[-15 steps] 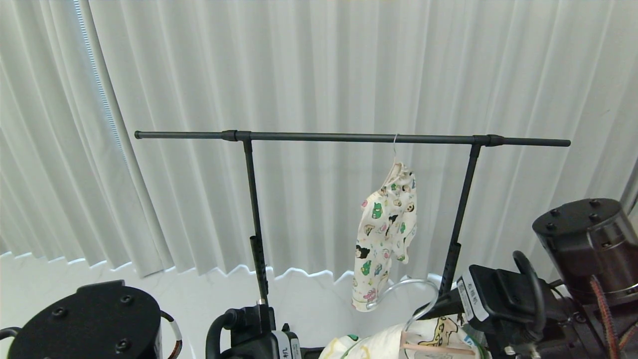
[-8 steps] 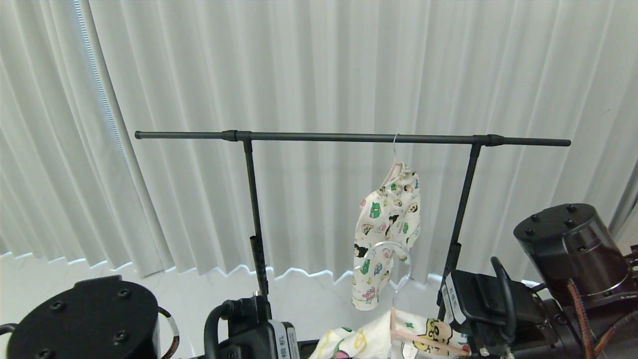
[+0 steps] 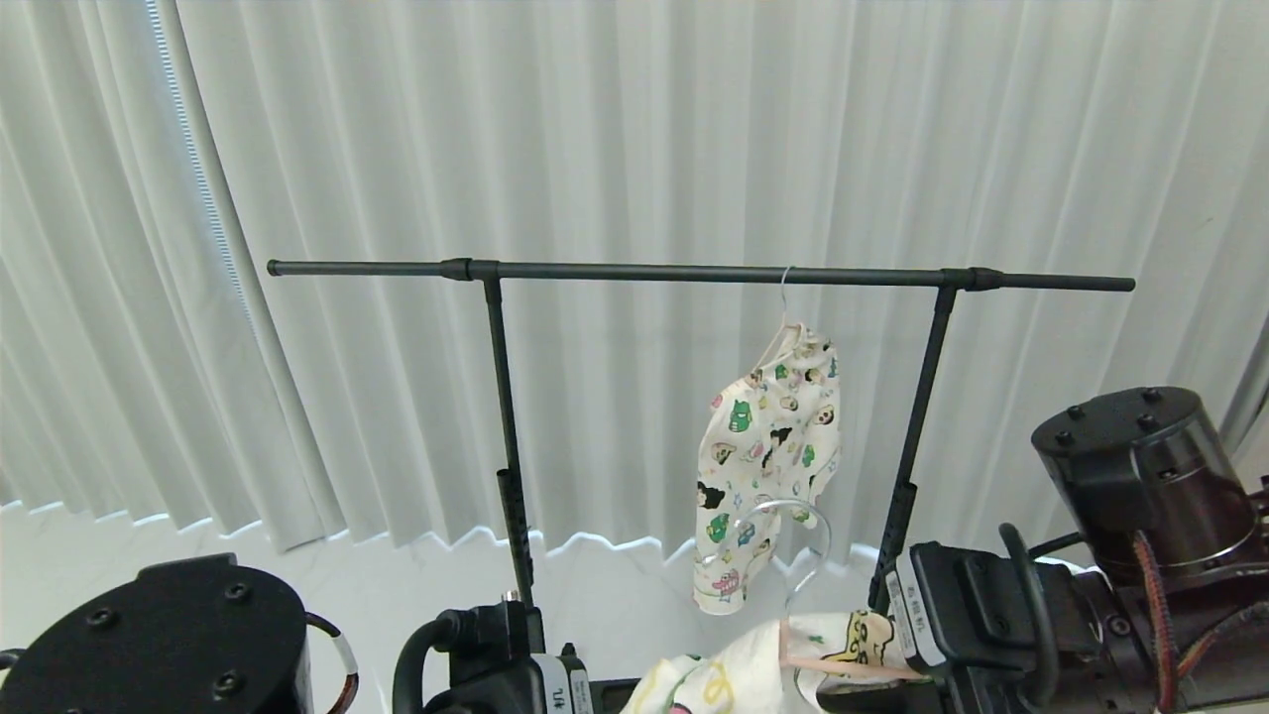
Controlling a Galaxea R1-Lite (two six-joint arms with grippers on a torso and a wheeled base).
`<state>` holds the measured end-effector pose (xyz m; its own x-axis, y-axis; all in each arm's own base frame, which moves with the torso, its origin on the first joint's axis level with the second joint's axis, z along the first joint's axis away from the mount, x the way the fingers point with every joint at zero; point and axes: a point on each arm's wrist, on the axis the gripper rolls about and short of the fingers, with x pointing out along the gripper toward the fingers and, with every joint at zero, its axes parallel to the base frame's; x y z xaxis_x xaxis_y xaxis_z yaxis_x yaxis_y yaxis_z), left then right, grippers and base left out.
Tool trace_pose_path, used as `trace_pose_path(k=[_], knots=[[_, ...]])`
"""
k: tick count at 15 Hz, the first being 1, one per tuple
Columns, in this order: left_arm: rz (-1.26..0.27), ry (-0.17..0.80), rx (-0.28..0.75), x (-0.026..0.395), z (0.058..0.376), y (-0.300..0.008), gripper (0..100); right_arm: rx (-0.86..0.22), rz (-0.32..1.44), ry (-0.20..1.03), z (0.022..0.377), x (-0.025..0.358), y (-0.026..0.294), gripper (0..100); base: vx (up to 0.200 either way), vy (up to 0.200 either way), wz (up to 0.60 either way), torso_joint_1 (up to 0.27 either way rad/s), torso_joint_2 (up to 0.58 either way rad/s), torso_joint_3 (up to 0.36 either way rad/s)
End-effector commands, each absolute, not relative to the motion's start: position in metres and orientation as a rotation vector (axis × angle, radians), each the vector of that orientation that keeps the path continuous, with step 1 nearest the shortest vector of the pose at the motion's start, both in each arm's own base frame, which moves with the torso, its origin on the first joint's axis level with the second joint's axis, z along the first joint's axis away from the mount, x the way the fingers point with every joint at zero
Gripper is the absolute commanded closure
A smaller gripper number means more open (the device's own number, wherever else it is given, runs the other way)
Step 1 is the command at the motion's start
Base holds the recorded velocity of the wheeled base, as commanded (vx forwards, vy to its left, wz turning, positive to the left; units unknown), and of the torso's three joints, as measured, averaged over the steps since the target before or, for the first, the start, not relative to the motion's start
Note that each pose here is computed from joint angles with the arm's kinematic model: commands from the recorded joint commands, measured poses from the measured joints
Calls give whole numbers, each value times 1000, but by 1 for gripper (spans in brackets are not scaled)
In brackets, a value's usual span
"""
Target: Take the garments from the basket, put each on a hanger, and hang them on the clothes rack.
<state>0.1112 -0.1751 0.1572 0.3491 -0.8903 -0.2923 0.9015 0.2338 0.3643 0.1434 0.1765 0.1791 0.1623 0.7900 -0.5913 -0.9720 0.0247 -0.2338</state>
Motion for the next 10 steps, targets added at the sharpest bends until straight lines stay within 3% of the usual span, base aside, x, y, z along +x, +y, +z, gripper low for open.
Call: trace_pose_path(k=[1,6,10], knots=[[-1222,34,521,112,156,-175,0,-742,1405,254,184,146,174,100,0,0,0,0,0,0],[-1133,73,497,120,156,-170,0,-922,1360,47,195,160,162,100,0,0,0,0,0,0],[-969,178,486,131,141,-145,0,-947,1315,-6,202,163,154,100,0,0,0,0,0,0]])
